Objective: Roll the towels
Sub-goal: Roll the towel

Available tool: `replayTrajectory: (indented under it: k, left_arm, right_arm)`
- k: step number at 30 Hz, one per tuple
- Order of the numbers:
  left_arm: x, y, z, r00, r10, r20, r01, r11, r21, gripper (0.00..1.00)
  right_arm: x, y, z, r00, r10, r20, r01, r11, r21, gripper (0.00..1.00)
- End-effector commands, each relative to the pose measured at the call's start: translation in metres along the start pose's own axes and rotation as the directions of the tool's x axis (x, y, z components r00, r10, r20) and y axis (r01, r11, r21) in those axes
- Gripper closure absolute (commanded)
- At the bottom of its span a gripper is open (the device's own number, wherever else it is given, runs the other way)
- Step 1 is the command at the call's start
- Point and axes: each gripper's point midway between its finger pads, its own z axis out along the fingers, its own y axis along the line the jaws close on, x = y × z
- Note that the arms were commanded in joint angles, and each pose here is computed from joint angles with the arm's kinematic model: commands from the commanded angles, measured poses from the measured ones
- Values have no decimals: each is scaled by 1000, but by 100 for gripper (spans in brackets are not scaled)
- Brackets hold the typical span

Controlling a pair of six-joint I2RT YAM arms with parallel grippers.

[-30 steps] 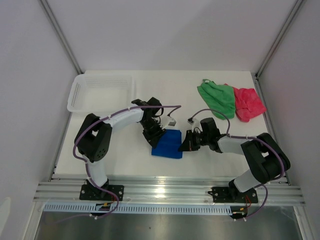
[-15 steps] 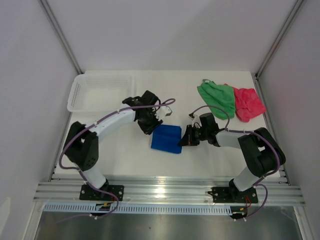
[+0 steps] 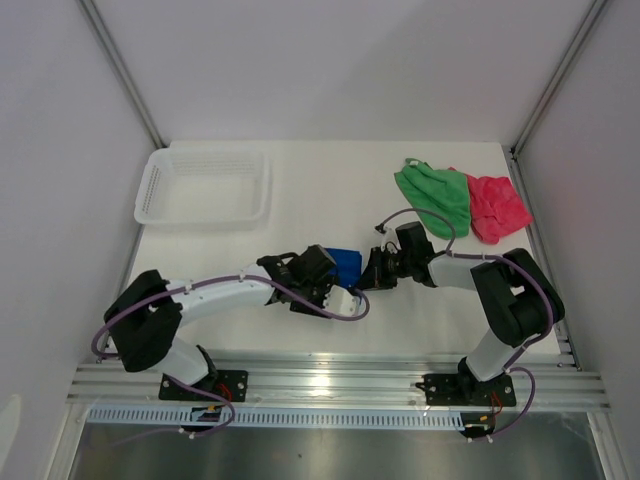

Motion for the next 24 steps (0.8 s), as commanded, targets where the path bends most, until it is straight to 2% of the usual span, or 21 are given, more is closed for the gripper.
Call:
replayTrajectory:
  k: [1,8,16,21,23,24]
  left_arm:
    - [-24,35,1,991,124,58,-116,985,-124,44]
    - [-5,24,26,991,131,5,-130,987,-91,44]
    - [13,31,33,983,172,-64,-179,973,-145,42]
    - [11,41,27,976,209,-62,-217,960,-175,41]
    - [9,39,20,977,208,-55,-214,963,-162,40]
    - [3,38,16,979,201,-32,-204,967,-151,34]
  right_arm:
    - [-6,-7,2,1000,-11,4,11,999,33,94]
    - [-6,-4,1,1000,-28,1,28,999,22,92]
    - [-5,-6,1,999,-39,-27,40,999,30,91]
    - [-6,-8,3,999,-31,-36,32,999,36,91]
    - [-7,-8,3,999,-27,-34,28,999,38,93]
    - [-7,-9,3,999,-23,-33,25,999,43,94]
